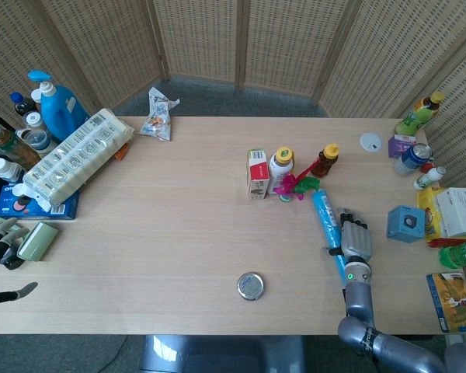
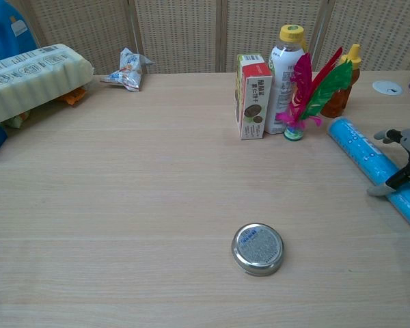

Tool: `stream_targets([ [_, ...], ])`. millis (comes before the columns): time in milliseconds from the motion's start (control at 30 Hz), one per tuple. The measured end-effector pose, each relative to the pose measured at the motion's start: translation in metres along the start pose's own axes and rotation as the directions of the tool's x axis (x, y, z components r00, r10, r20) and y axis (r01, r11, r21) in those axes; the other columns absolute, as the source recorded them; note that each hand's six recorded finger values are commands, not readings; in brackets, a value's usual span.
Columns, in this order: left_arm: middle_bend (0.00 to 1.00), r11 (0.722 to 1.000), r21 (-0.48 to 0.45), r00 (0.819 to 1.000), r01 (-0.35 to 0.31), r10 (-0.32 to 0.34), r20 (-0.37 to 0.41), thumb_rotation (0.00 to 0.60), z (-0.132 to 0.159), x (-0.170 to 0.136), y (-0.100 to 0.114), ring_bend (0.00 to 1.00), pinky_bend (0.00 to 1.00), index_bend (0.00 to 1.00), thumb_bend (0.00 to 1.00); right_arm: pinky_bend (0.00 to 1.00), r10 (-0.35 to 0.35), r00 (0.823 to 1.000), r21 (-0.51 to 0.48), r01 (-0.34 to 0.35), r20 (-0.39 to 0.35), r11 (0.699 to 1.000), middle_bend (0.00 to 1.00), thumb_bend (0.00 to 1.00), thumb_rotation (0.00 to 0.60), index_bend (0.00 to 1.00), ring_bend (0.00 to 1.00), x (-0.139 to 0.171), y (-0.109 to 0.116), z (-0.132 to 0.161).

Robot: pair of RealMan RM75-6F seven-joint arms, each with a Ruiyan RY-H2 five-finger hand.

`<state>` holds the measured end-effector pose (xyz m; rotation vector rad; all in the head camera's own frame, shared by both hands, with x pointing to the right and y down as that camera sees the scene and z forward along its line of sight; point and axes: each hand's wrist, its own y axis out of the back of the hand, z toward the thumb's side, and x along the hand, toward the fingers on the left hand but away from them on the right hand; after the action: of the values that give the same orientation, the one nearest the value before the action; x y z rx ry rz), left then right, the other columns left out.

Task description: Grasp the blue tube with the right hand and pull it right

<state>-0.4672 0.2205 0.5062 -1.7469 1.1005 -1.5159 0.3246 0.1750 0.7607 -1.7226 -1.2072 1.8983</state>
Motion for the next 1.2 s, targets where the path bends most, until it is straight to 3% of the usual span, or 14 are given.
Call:
stream_targets([
  [133,0.00,1.000,0.000,1.000,-0.001,0.001,0.000,0.600,0.000,0.000,0.000,0.00,0.00,0.18,0.00,0.60,-0.007,1.000,0.013,0.007,0.011,1.000,0.67,0.00,0.600,0.40,0.33,-0.001,-0.001,-0.001],
  [233,0.00,1.000,0.000,1.000,-0.001,0.001,-0.001,0.600,0.000,-0.001,0.000,0.00,0.00,0.18,0.00,0.79,-0.012,1.000,0.034,0.012,0.023,0.999,0.84,0.00,0.600,0.53,0.50,-0.003,-0.001,-0.003],
  [333,0.00,1.000,0.001,1.000,-0.002,0.002,-0.002,0.600,0.000,-0.001,0.000,0.00,0.00,0.18,0.00,0.89,-0.019,0.999,0.056,0.017,0.033,0.998,0.92,0.00,0.600,0.58,0.60,-0.003,-0.002,-0.004],
  [467,0.00,1.000,0.002,1.000,-0.002,0.002,-0.001,0.600,0.000,-0.001,0.000,0.00,0.00,0.18,0.00,0.95,-0.025,0.999,0.069,0.022,0.044,0.997,0.96,0.00,0.600,0.60,0.64,-0.003,-0.001,-0.005],
  [667,0.00,1.000,0.005,1.000,0.001,-0.001,0.004,0.600,0.001,-0.001,-0.001,0.00,0.00,0.18,0.00,0.95,-0.042,0.998,0.055,0.039,0.047,0.998,0.97,0.02,0.600,0.61,0.65,0.003,0.010,-0.006],
  [1200,0.00,1.000,0.002,1.000,0.000,0.000,0.028,0.600,0.006,-0.003,0.000,0.00,0.00,0.18,0.00,0.95,-0.157,0.987,-0.003,0.157,0.019,0.988,0.97,0.02,0.600,0.61,0.65,0.037,0.077,-0.018],
])
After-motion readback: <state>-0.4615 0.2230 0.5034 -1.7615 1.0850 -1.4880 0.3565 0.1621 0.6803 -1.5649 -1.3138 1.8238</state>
